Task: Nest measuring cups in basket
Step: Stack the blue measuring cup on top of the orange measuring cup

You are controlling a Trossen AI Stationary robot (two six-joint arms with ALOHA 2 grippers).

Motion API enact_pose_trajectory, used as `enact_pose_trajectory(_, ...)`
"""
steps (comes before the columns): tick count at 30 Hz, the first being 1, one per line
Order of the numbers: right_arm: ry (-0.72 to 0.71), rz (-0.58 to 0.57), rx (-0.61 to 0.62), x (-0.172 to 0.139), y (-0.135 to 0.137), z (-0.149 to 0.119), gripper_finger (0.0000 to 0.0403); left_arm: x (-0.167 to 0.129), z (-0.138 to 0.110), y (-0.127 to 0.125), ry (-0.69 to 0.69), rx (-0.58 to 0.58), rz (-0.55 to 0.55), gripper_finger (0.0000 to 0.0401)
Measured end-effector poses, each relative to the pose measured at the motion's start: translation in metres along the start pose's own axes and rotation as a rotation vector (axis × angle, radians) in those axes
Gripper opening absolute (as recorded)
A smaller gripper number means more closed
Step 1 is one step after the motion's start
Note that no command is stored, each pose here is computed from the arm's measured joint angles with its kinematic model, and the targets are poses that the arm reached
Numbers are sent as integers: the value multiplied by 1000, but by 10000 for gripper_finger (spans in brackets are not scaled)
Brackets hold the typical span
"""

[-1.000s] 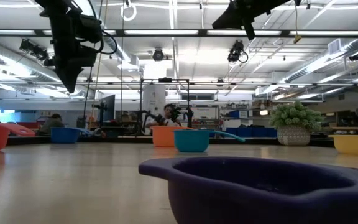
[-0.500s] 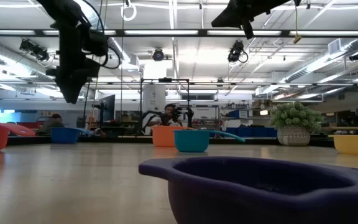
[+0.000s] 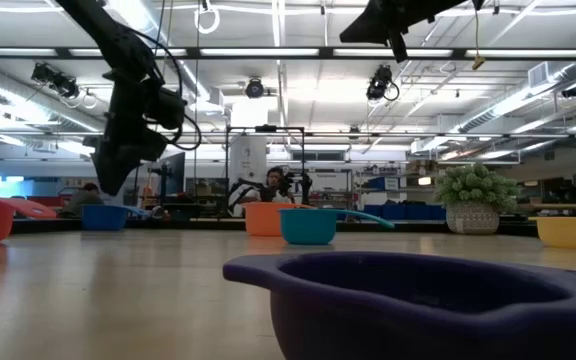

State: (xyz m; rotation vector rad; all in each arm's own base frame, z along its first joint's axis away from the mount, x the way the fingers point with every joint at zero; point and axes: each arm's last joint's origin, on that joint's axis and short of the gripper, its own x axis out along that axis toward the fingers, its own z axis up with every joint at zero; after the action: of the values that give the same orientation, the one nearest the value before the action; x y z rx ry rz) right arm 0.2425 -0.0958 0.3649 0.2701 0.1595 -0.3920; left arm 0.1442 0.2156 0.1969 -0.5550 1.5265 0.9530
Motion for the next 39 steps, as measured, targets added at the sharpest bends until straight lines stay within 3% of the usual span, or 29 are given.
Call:
enact_pose_trajectory(15,-47,5,4,0,-5,6,7,22,7,7,82,-4,36,144)
enact_pose_trajectory(23,-79,29,4,-1,-4,9,7,34,11,7,110,48,31,144)
enact_pose_trajectory(39,-78,27,5,-1,-6,9,7,34,12,7,111,44,42,137)
